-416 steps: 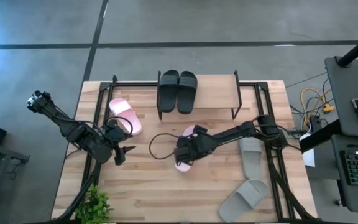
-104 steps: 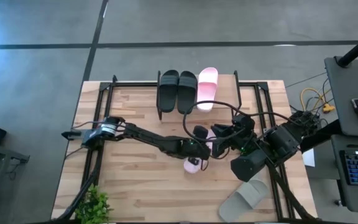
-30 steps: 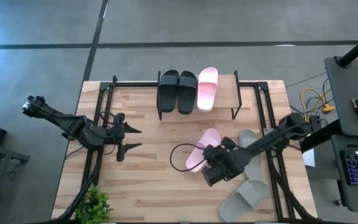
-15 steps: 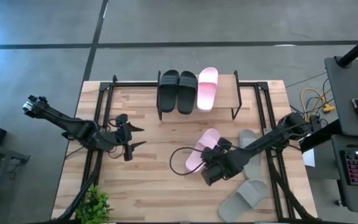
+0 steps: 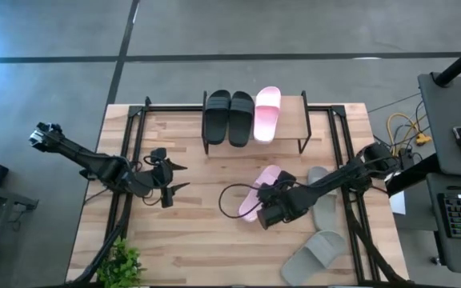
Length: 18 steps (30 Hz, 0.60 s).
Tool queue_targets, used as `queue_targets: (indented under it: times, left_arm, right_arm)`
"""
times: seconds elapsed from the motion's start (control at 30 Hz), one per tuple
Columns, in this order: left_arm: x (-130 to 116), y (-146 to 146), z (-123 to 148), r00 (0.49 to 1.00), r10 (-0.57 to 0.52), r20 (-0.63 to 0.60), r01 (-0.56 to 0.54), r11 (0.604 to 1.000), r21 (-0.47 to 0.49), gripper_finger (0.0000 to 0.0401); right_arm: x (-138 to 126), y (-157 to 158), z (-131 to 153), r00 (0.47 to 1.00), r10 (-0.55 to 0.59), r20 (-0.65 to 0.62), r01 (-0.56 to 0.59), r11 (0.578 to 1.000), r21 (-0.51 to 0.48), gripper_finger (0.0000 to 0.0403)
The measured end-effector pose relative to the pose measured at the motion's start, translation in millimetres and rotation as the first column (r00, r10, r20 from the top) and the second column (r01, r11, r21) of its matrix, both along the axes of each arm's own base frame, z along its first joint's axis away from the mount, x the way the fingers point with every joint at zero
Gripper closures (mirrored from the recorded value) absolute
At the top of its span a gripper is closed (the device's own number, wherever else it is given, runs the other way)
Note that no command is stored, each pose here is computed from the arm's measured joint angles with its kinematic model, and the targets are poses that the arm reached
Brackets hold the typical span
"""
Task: Pick and place slides into the shelf
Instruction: Put the pink slide on the shelf
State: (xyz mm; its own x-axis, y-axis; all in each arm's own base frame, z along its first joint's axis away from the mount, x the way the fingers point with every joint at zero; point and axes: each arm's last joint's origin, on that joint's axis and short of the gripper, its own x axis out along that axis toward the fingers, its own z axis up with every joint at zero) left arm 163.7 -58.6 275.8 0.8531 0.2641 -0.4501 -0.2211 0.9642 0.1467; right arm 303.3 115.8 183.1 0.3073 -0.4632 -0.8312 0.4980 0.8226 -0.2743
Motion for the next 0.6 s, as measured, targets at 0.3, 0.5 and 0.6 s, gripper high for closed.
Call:
queue_targets:
  times: [0.3, 0.5, 0.6]
  left_arm:
    - [-0.5, 0.5, 0.4, 1.0, 0.009, 0.003, -0.009, 1.0, 0.005, 0.0178]
    - [-0.7, 0.6, 0.5, 1.0, 0.009, 0.004, -0.009, 1.0, 0.004, 0.0178]
    - [-0.5, 0.5, 0.3, 1.0, 0.009, 0.003, -0.009, 1.0, 0.005, 0.0178]
  right_arm:
    - [4.1, -15.1, -14.5, 1.0, 0.009, 0.015, -0.009, 1.0, 0.007, 0.0204]
    - [-0.3, -19.6, -17.8, 0.997, 0.057, -0.052, -0.061, 0.996, -0.06, 0.0204]
    - [-1.3, -21.7, -19.6, 0.994, 0.08, -0.077, -0.085, 0.993, -0.077, 0.0208]
